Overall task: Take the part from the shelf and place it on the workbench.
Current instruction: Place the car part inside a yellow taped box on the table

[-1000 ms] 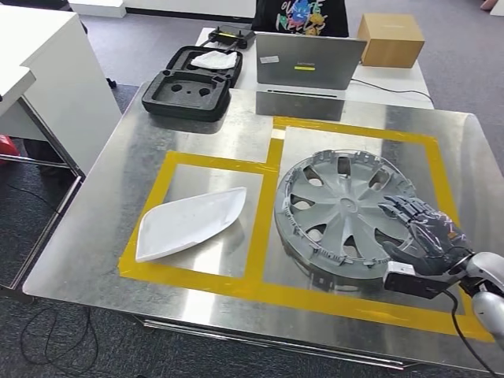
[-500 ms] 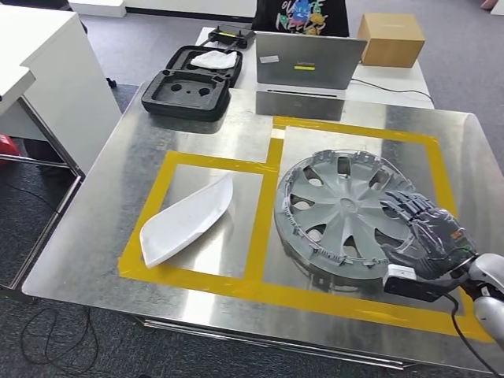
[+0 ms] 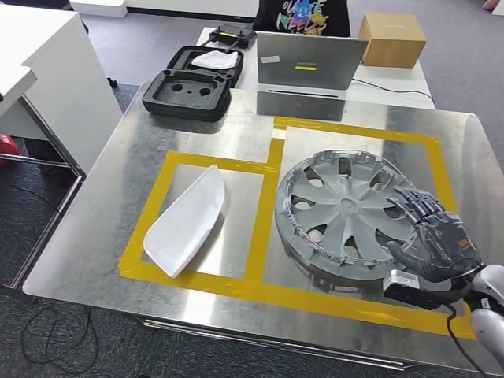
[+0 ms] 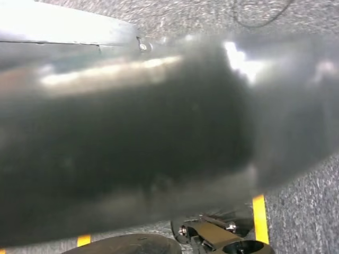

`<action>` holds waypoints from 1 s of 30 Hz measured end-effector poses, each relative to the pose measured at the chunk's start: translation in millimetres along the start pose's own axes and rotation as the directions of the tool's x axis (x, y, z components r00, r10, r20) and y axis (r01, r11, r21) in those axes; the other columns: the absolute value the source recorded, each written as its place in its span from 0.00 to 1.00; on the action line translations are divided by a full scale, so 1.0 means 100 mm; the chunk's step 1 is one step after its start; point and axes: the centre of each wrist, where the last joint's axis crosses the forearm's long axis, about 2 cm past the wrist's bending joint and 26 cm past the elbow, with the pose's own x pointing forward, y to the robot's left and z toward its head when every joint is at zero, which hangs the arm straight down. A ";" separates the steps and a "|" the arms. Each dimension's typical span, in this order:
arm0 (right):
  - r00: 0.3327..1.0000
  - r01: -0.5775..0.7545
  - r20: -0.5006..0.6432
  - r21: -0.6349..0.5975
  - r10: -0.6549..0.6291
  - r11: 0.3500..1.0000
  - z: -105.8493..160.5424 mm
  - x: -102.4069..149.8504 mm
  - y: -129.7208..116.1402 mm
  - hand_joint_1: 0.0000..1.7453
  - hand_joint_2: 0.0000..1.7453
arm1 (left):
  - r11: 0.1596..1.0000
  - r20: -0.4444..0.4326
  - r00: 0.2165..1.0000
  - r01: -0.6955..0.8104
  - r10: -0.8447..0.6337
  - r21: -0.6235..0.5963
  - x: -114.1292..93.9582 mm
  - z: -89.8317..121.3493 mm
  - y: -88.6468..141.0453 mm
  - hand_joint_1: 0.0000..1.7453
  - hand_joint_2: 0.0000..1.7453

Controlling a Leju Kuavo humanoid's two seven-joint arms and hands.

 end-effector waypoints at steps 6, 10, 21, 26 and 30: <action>0.993 0.088 -0.037 -0.370 -0.109 0.925 0.28 0.43 0.17 0.00 1.00 | 0.999 -0.024 0.999 -0.037 0.038 0.040 -0.01 0.02 -0.04 0.00 1.00; 0.959 0.188 -0.089 -0.514 -0.270 0.837 0.43 0.62 0.29 0.00 1.00 | 0.996 -0.041 0.997 -0.066 0.068 0.063 -0.02 0.04 -0.06 0.00 1.00; 0.805 0.353 -0.097 -0.715 -0.585 0.604 0.66 0.71 0.44 0.00 1.00 | 0.989 -0.069 0.992 -0.097 0.105 0.109 -0.05 0.06 -0.08 0.00 0.00; 0.794 0.335 -0.116 -0.736 -0.596 0.588 0.70 0.72 0.46 0.00 1.00 | 0.990 -0.065 0.993 -0.093 0.100 0.106 -0.04 0.07 -0.10 0.00 0.00; 0.791 0.333 -0.119 -0.739 -0.600 0.586 0.72 0.73 0.47 0.00 1.00 | 0.991 -0.061 0.993 -0.090 0.097 0.103 -0.04 0.07 -0.10 0.00 0.00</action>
